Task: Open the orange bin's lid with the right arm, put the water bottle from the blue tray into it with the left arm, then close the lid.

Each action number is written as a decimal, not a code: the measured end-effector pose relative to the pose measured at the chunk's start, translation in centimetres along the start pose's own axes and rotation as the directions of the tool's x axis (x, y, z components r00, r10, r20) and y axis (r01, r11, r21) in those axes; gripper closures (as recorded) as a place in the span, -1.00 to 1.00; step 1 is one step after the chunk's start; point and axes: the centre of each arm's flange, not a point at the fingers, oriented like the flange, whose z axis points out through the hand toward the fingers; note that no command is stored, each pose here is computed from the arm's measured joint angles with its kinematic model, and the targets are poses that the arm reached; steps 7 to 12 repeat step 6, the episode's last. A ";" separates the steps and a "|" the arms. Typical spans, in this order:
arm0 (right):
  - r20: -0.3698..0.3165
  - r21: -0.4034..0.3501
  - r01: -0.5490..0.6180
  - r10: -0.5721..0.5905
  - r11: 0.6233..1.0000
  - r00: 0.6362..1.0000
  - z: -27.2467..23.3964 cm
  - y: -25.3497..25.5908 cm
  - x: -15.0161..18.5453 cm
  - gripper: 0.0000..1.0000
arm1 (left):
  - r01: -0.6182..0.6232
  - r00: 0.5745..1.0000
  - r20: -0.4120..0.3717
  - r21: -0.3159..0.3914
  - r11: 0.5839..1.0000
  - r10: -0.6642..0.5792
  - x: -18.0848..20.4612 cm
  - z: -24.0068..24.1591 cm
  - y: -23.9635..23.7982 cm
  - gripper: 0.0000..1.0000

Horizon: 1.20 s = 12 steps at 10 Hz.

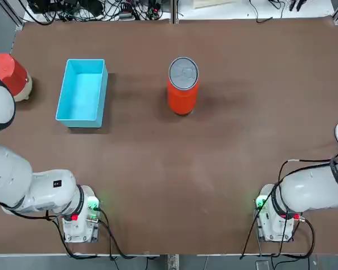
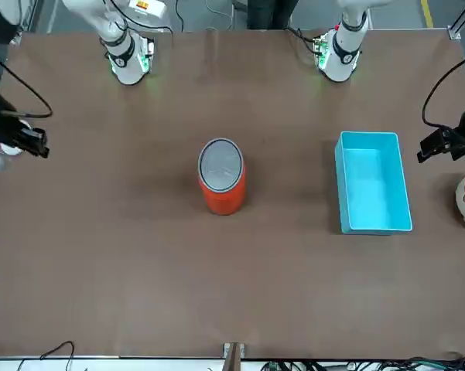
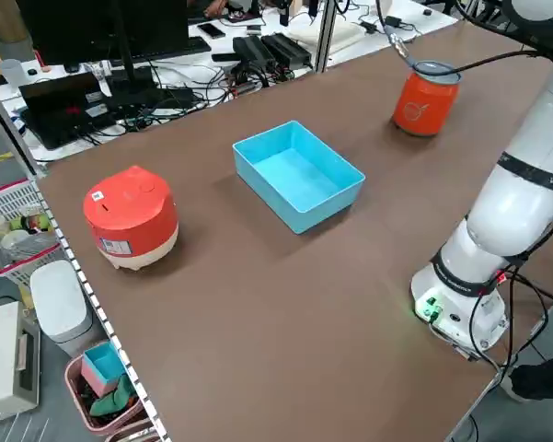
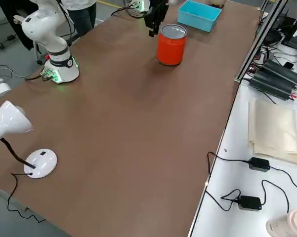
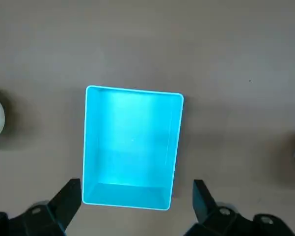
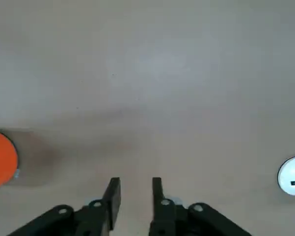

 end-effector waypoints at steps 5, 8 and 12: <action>-0.008 0.003 0.017 -0.017 1.000 1.000 -0.2 -0.4 -0.1 -0.99 | 0.003 1.000 0.000 0.000 1.000 -0.003 0.0 0.0 -0.1 -1.00; -0.008 0.003 0.017 -0.017 1.000 1.000 -0.1 -0.4 -0.1 -0.99 | 0.003 1.000 0.000 0.000 1.000 -0.003 0.0 0.0 -0.1 -1.00; -0.008 0.003 0.017 -0.017 1.000 1.000 -0.1 -0.4 -0.1 -0.99 | 0.003 1.000 0.000 0.000 1.000 -0.003 0.0 0.0 -0.1 -1.00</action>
